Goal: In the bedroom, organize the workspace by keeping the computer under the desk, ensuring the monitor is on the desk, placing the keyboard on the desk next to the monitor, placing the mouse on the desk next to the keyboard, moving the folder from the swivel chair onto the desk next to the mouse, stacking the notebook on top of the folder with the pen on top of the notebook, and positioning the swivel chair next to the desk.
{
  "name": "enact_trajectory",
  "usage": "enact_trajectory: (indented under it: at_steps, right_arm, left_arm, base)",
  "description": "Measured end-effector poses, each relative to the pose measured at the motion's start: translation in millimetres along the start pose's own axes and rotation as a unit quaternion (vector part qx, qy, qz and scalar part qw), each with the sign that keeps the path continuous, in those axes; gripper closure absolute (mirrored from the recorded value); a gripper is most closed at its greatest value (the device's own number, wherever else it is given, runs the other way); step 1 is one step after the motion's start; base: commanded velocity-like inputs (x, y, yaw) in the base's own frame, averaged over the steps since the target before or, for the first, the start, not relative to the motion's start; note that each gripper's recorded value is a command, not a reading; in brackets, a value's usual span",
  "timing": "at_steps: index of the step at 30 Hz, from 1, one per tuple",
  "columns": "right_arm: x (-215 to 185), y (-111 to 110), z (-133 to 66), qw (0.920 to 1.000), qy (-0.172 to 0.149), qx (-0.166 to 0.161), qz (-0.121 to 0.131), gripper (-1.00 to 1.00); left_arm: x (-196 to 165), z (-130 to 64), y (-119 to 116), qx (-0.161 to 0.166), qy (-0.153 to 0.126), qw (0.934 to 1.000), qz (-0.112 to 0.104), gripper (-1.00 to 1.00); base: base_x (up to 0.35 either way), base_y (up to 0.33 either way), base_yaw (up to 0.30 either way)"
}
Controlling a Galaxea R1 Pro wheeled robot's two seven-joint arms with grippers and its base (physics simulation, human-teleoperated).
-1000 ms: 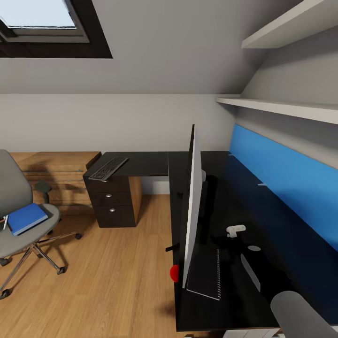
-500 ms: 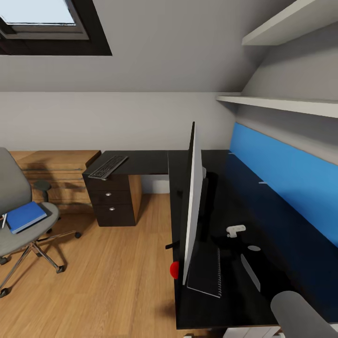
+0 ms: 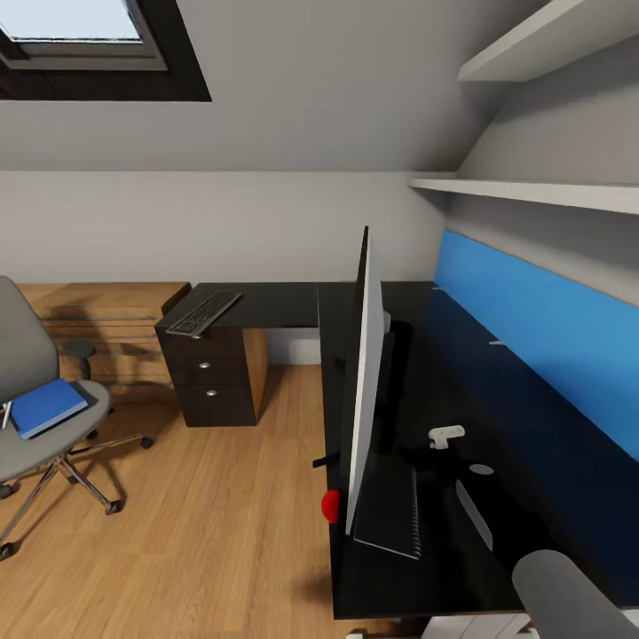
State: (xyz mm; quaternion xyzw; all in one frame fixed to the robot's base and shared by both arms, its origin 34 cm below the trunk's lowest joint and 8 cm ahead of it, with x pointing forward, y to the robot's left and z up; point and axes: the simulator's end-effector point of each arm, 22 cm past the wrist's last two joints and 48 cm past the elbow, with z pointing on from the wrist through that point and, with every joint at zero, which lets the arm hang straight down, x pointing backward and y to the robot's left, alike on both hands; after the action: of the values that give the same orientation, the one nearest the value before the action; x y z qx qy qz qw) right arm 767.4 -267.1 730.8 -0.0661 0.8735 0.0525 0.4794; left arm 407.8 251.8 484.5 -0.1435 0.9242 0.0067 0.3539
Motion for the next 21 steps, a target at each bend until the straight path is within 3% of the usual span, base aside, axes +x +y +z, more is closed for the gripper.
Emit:
enact_trajectory:
  at_steps: [21]
  right_arm:
    - [2.7,1.2,1.2,1.0,0.003,0.0,0.001,-1.0]
  left_arm:
    - [0.9,1.3,0.6,0.0,-0.001,1.0,-0.001,-1.0]
  base:
    - [0.0,0.0,0.0]
